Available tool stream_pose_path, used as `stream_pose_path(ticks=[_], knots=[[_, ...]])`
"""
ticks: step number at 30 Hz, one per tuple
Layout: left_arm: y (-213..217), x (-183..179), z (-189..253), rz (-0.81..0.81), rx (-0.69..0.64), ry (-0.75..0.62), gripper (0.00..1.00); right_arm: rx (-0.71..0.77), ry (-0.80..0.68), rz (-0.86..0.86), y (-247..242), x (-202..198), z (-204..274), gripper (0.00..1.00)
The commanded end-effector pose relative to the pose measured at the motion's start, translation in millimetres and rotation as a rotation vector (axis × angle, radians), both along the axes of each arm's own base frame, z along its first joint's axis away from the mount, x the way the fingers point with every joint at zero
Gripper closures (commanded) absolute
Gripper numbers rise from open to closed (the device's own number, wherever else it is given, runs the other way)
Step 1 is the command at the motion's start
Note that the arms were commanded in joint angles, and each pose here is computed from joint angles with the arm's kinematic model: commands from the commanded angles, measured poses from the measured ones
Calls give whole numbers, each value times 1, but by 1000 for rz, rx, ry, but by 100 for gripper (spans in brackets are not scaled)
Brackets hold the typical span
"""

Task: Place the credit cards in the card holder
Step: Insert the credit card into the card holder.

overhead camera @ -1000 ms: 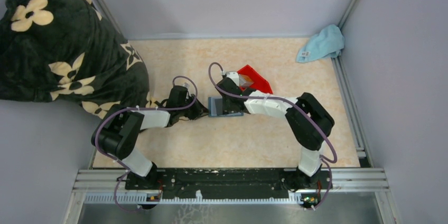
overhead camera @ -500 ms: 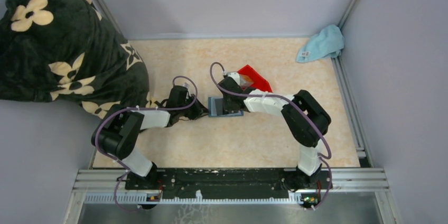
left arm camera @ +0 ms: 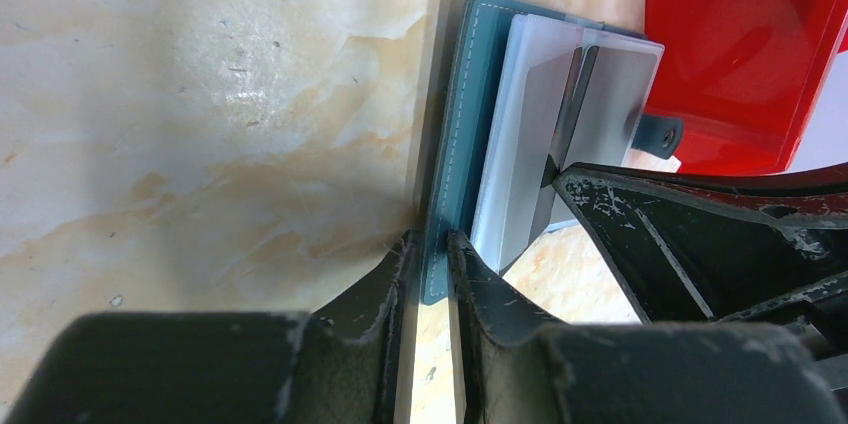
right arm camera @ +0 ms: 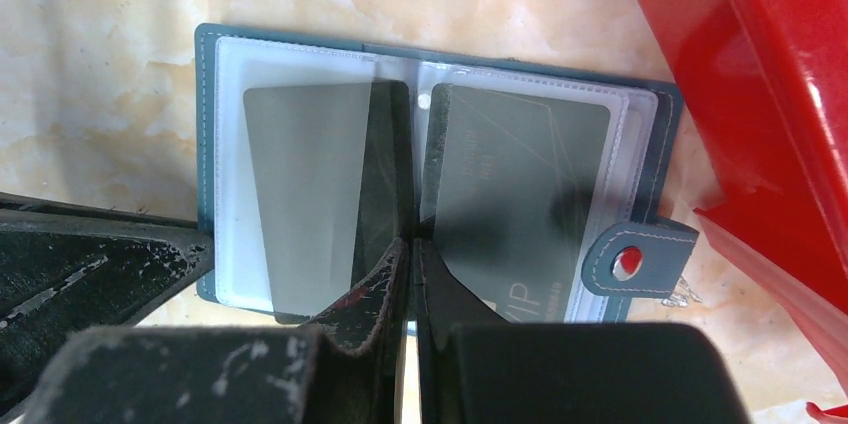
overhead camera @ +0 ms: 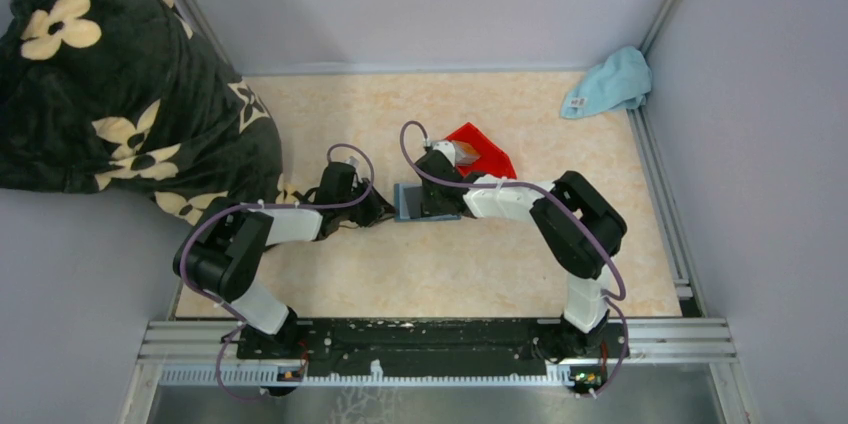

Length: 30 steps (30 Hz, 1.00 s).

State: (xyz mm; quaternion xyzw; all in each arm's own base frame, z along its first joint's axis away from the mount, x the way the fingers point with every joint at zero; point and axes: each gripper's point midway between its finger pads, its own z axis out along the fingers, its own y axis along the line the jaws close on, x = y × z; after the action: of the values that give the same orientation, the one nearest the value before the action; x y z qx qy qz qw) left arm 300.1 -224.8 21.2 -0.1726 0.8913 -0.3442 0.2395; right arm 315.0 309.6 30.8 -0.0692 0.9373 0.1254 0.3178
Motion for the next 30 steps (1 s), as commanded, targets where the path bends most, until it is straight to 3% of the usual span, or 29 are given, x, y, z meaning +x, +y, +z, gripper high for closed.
stream_pose_path(ticks=[1, 10, 20, 30], knots=[[11, -28, -37, -19, 97, 118, 76, 36, 28, 7, 7, -10, -7, 95], [10, -32, -38, -24, 104, 121, 76, 60, 15, 12, 18, -11, 0, 95], [10, -32, -39, -18, 103, 122, 76, 14, -124, 51, 16, -7, 56, 87], [11, -32, -39, -19, 112, 120, 76, -20, -84, 51, 10, -27, 47, 88]])
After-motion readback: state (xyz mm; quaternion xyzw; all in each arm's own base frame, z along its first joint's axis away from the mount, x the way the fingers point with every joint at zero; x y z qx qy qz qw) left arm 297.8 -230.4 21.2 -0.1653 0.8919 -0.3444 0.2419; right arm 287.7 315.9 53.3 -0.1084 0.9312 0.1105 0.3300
